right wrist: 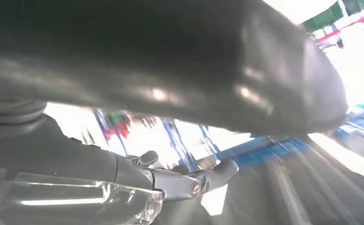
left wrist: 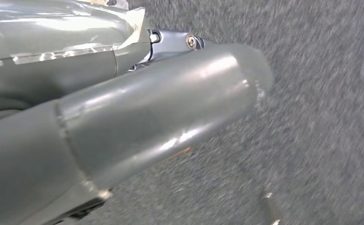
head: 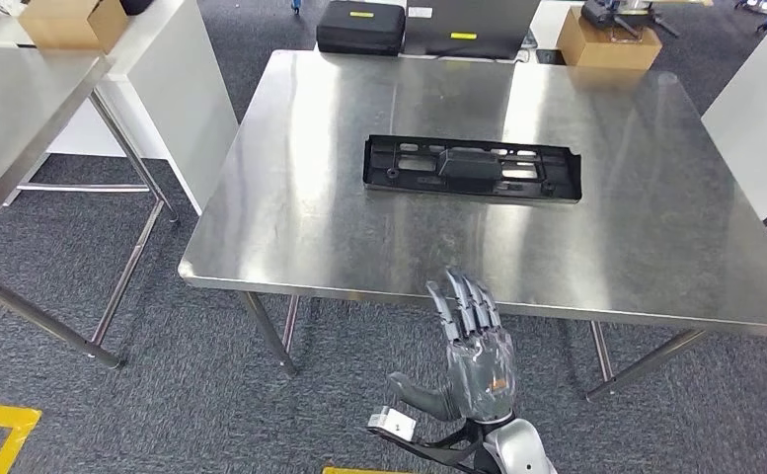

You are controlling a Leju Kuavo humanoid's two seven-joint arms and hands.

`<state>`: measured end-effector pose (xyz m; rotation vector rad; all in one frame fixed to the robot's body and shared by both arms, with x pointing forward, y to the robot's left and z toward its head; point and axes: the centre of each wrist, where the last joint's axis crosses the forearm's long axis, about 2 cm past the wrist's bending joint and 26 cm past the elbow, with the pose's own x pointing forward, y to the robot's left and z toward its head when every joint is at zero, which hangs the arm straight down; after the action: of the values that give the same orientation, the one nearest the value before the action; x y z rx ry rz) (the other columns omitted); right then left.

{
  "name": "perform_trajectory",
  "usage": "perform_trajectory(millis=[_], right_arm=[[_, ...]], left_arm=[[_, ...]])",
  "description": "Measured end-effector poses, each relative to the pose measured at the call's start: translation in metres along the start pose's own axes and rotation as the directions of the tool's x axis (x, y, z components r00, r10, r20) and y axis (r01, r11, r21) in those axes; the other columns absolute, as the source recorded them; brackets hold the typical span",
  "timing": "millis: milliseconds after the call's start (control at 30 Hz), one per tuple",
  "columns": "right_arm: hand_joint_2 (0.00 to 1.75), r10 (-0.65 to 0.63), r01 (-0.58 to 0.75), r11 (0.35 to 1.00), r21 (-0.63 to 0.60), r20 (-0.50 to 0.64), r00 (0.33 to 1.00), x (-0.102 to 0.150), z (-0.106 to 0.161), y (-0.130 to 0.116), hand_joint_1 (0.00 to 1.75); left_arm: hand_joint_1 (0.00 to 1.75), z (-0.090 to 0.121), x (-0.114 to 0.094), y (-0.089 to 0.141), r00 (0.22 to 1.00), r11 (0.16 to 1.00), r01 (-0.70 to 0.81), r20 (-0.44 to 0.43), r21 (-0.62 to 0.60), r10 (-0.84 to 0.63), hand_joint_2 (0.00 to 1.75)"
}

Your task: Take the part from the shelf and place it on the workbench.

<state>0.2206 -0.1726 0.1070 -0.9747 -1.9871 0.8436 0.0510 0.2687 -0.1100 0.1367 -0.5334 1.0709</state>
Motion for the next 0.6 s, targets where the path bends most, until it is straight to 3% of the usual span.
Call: perform_trajectory(millis=[167, 200, 233, 300, 333, 433, 600], right_arm=[[0.0, -0.048, 0.049, 0.999, 0.016, -0.044, 0.998, -0.009, 0.005, 0.005, 0.0], [0.0, -0.089, 0.093, 0.995, 0.038, -0.115, 0.989, -0.025, 0.014, 0.012, 0.0], [0.0, -0.056, 0.082, 0.992, 0.1, -0.24, 0.969, -0.057, 0.034, 0.025, 0.0], [0.0, 0.068, 0.078, 0.963, 0.259, -0.513, 0.856, -0.112, 0.098, 0.044, 0.0], [0.0, 0.163, 0.077, 0.931, 0.357, -0.595, 0.787, -0.124, 0.13, 0.048, 0.0], [0.0, 0.295, 0.159, 0.862, 0.481, -0.732, 0.614, -0.122, 0.181, 0.057, 0.0], [0.0, 0.417, 0.373, 0.763, 0.528, -0.843, 0.34, -0.096, 0.236, 0.066, 0.0]], left_arm=[[0.0, 0.0, 0.0, 0.0, 1.0, 1.0, 0.008, -0.003, -0.008, -0.008, 0.0], [0.0, 0.0, -0.001, 0.001, 1.0, 1.0, 0.019, -0.01, -0.019, -0.019, 0.0], [0.0, 0.0, 0.0, 0.001, 0.999, 0.999, 0.037, -0.02, -0.034, -0.038, 0.0], [0.0, 0.0, 0.001, 0.003, 0.996, 0.995, 0.078, -0.035, -0.063, -0.08, 0.0], [0.0, -0.001, 0.002, 0.005, 0.995, 0.993, 0.094, -0.036, -0.07, -0.096, 0.0], [0.0, -0.002, 0.004, 0.008, 0.993, 0.99, 0.116, -0.026, -0.079, -0.118, 0.0], [0.0, -0.002, 0.005, 0.012, 0.99, 0.986, 0.141, -0.016, -0.087, -0.143, 0.0]])
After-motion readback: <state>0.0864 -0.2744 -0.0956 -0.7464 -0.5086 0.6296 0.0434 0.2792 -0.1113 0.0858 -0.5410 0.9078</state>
